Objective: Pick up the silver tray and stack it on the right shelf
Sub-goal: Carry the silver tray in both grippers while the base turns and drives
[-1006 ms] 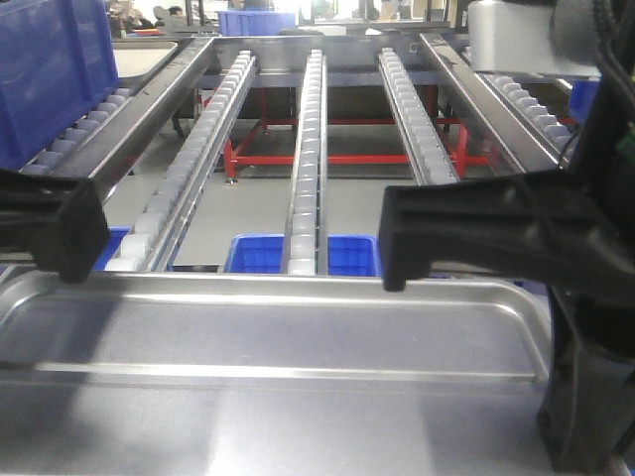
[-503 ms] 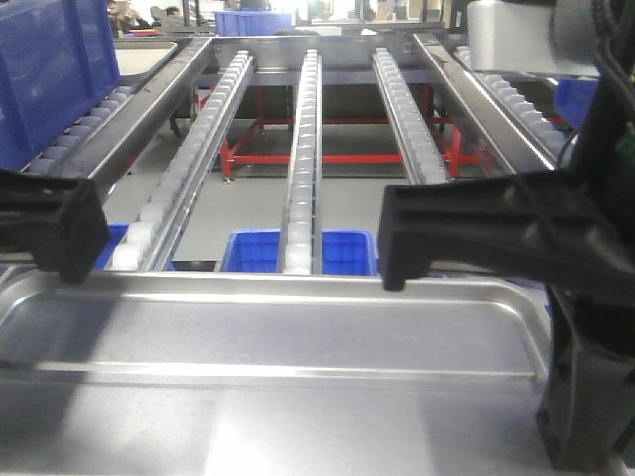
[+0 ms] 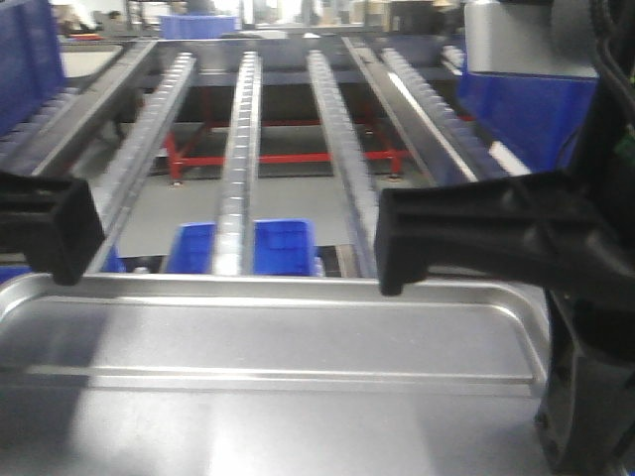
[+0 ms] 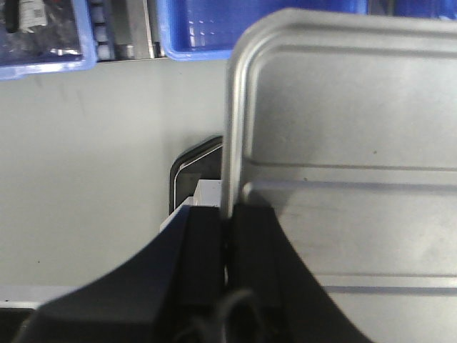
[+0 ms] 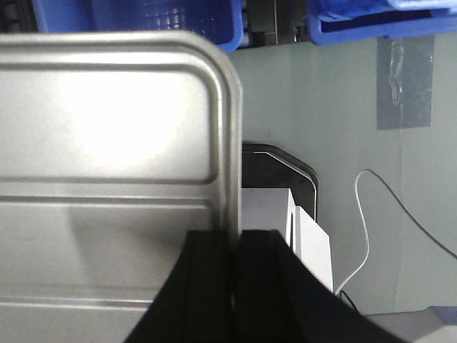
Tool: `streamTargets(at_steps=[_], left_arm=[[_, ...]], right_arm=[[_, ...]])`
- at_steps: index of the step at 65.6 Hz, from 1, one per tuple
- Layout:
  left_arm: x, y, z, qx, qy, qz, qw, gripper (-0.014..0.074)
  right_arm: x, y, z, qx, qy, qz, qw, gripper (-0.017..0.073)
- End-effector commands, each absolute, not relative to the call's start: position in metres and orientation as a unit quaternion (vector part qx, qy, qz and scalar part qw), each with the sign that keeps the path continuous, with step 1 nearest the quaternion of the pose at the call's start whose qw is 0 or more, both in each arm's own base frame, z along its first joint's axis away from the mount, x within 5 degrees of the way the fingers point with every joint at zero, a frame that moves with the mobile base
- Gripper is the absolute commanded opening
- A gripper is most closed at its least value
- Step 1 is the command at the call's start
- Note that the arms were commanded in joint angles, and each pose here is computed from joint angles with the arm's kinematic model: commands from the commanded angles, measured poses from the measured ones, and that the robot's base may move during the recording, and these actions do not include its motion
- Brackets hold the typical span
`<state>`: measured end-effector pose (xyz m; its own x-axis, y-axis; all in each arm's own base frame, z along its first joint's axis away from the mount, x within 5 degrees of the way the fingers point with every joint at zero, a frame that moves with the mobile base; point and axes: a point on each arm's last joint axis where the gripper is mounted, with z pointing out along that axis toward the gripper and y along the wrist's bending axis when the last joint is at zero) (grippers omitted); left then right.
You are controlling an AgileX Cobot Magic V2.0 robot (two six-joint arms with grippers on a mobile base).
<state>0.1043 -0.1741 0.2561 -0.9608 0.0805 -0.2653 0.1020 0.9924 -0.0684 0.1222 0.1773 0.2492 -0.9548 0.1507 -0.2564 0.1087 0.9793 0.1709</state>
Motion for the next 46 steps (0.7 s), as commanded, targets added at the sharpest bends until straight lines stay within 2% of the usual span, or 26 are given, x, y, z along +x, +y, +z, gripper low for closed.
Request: streamTargets(at_steps=[1,46], left_arm=[[0.1036,-0.1769,0.2691,0.045,0.986,-0.071,0.146,-0.0092],[0.1036,-0.1769,0.2691,0.045,0.986,-0.071,0.146,-0.0092]], right_arm=[[0.1253,0.1800,0.2622,0.059,0.979,0.106,0.161,0.0059],[0.1252,0.1799,0.2621,0.059,0.980,0.105,0.161,0.0059]])
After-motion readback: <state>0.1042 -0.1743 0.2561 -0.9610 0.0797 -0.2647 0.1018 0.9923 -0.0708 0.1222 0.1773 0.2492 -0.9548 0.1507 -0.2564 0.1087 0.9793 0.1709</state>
